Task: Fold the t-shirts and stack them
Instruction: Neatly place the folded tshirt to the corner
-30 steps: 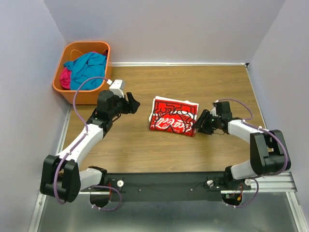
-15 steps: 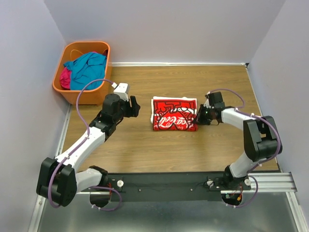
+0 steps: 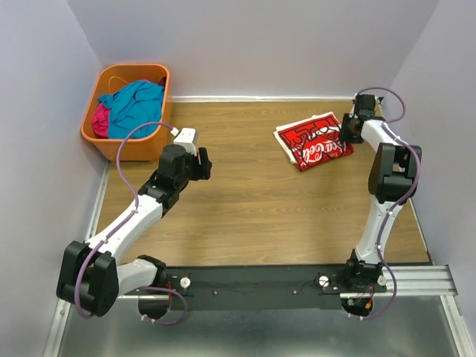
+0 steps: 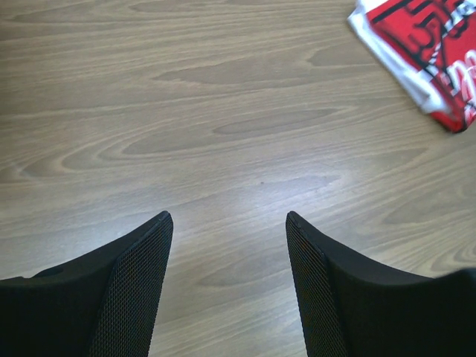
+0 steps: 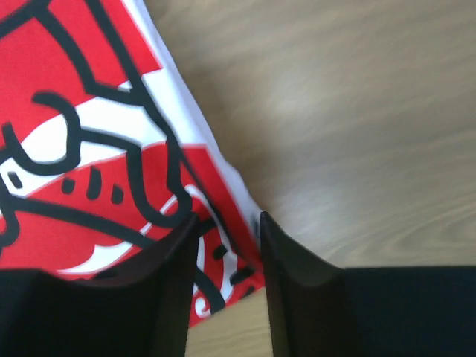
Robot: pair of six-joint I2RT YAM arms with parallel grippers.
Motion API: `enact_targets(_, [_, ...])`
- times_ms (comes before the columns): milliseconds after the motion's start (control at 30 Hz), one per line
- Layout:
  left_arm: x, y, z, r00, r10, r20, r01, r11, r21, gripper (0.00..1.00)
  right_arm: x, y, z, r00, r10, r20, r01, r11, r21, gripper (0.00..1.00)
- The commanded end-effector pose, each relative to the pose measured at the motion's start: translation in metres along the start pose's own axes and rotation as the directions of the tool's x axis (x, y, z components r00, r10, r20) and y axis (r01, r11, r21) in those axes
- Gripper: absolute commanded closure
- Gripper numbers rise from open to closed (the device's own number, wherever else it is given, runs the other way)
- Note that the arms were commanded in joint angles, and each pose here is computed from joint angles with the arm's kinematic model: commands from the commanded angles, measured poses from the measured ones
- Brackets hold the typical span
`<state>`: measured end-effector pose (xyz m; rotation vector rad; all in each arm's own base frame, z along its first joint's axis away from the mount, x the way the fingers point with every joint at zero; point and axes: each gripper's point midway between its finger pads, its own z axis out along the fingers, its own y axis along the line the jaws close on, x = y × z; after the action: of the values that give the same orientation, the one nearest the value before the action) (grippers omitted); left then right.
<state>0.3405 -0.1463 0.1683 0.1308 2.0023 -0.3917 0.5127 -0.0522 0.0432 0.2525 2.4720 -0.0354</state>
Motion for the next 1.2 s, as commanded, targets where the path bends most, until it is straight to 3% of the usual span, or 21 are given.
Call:
enact_targets(0, [-0.001, 0.022, 0.007, 1.000, 0.031, 0.001, -0.031, 0.993, -0.111, 0.30, -0.029, -0.022, -0.019, 0.988, -0.150, -0.022, 0.152, 0.977, 0.151, 0.47])
enact_targets(200, [0.001, 0.031, 0.017, 0.999, 0.030, -0.023, -0.033, 0.989, -0.147, 0.30, -0.038, 0.066, -0.056, 0.967, -0.245, 0.065, 0.245, 0.969, 0.006, 0.38])
enact_targets(333, [0.005, 0.034, 0.020, 0.999, 0.024, -0.038, -0.029, 0.988, -0.150, 0.30, 0.004, 0.137, -0.057, 0.930, -0.366, 0.034, 0.368, 0.927, -0.070, 0.36])
enact_targets(800, [0.004, 0.031, 0.020, 0.999, 0.014, -0.037, -0.019, 0.991, -0.131, 0.30, 0.112, 0.179, -0.024, 0.836, -0.530, -0.146, 0.524, 0.848, -0.078, 0.40])
enact_targets(1000, [0.004, 0.034, 0.020, 0.999, 0.012, -0.038, -0.017, 0.989, -0.144, 0.30, 0.119, 0.143, -0.009, 0.776, -0.595, -0.209, 0.624, 0.772, 0.118, 0.66])
enact_targets(1033, [0.005, 0.034, 0.020, 0.999, 0.011, -0.039, -0.016, 0.989, -0.146, 0.31, 0.120, 0.137, -0.006, 0.764, -0.606, -0.222, 0.640, 0.754, 0.146, 0.76])
enact_targets(1167, [0.008, 0.035, 0.015, 0.999, -0.006, -0.036, 0.001, 0.989, -0.151, 0.31, 0.091, 0.115, 0.007, 0.738, -0.638, -0.218, 0.674, 0.688, 0.268, 0.99])
